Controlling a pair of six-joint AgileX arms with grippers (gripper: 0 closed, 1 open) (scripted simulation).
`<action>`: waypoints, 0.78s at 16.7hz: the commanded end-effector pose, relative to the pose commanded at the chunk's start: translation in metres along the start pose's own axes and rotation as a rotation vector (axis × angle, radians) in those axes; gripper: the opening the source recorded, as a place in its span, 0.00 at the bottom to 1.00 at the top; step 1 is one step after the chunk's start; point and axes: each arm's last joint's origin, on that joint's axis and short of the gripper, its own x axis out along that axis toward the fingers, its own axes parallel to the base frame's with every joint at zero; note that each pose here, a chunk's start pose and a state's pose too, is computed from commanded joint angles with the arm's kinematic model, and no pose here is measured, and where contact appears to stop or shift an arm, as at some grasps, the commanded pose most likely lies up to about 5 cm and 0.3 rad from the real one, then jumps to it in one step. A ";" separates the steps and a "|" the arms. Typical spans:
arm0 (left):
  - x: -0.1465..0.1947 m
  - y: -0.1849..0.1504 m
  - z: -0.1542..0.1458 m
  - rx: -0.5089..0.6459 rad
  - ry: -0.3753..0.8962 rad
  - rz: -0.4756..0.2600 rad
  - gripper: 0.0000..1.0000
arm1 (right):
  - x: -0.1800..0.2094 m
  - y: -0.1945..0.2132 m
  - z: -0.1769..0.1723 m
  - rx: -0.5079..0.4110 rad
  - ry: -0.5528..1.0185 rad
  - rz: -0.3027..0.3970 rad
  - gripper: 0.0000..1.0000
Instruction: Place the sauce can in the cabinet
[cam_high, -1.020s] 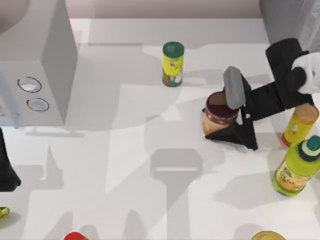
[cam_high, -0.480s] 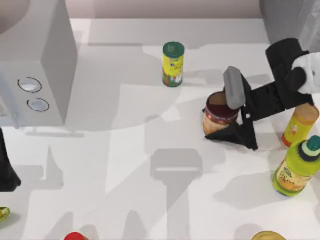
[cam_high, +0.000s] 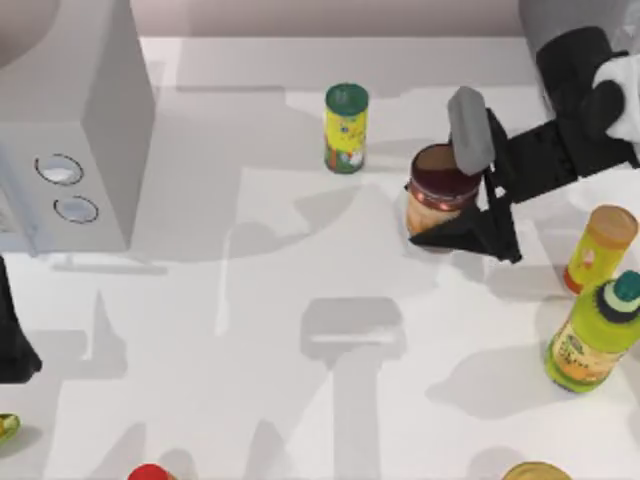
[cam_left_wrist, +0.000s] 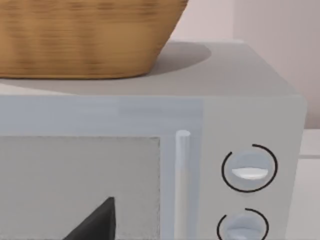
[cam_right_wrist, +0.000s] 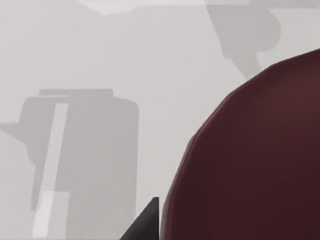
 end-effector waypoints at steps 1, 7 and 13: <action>0.000 0.000 0.000 0.000 0.000 0.000 1.00 | -0.006 0.000 0.011 -0.001 -0.001 0.002 0.00; 0.000 0.000 0.000 0.000 0.000 0.000 1.00 | -0.050 0.005 0.068 -0.004 0.000 -0.003 0.00; 0.000 0.000 0.000 0.000 0.000 0.000 1.00 | -0.062 0.008 0.079 -0.006 -0.003 -0.007 0.00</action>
